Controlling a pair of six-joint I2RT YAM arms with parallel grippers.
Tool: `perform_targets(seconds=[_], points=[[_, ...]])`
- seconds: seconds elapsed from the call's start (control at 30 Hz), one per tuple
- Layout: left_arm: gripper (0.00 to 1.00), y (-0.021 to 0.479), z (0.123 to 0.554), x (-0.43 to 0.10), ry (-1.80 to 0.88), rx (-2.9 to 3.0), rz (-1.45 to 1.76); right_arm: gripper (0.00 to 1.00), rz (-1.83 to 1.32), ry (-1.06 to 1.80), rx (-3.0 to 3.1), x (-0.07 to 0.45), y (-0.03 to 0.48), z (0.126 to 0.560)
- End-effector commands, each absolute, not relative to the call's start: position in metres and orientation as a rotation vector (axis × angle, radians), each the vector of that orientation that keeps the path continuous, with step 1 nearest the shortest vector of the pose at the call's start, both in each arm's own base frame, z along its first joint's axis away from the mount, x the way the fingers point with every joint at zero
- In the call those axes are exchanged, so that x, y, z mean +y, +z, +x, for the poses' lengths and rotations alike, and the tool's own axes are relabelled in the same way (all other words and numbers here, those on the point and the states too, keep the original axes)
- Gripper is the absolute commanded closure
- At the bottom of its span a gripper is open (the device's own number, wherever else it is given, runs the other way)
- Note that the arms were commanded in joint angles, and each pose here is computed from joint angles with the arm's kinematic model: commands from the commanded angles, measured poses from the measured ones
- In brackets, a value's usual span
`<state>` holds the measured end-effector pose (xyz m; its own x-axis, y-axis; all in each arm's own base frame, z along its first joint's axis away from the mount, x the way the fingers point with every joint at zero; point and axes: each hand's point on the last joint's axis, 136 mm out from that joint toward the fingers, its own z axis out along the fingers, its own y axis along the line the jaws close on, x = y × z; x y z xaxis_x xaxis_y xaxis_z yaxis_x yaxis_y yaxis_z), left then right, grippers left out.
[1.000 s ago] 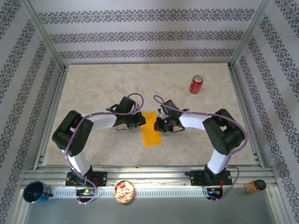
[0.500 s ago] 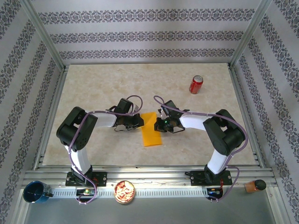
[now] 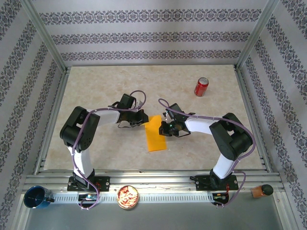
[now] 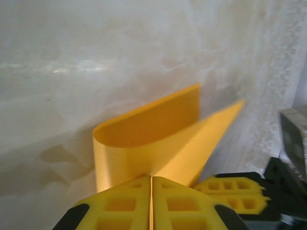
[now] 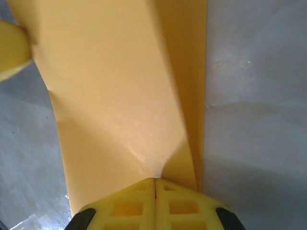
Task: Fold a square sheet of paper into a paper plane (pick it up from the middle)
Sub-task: First fold the square sheet of paper in half at the center of the table.
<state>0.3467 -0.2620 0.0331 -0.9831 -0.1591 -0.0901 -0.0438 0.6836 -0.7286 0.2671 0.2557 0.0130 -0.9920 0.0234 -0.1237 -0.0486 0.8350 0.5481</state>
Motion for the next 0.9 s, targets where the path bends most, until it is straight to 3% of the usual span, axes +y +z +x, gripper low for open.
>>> perform_targets(seconds=[0.0,0.27,0.67,0.87], points=[[0.90,0.013,0.340,-0.253,-1.160,2.802,-0.189,1.00,0.077,0.625,3.088,0.214,-0.026,0.231],[0.90,-0.009,0.345,-0.222,-1.070,2.837,-0.359,1.00,0.081,0.613,3.095,0.211,-0.028,0.228],[0.86,0.049,0.363,-0.246,-1.272,2.696,-0.212,1.00,0.078,0.601,3.099,0.210,-0.028,0.227],[0.89,0.058,0.365,-0.257,-1.317,2.699,-0.133,1.00,0.082,0.595,3.099,0.209,-0.028,0.228]])
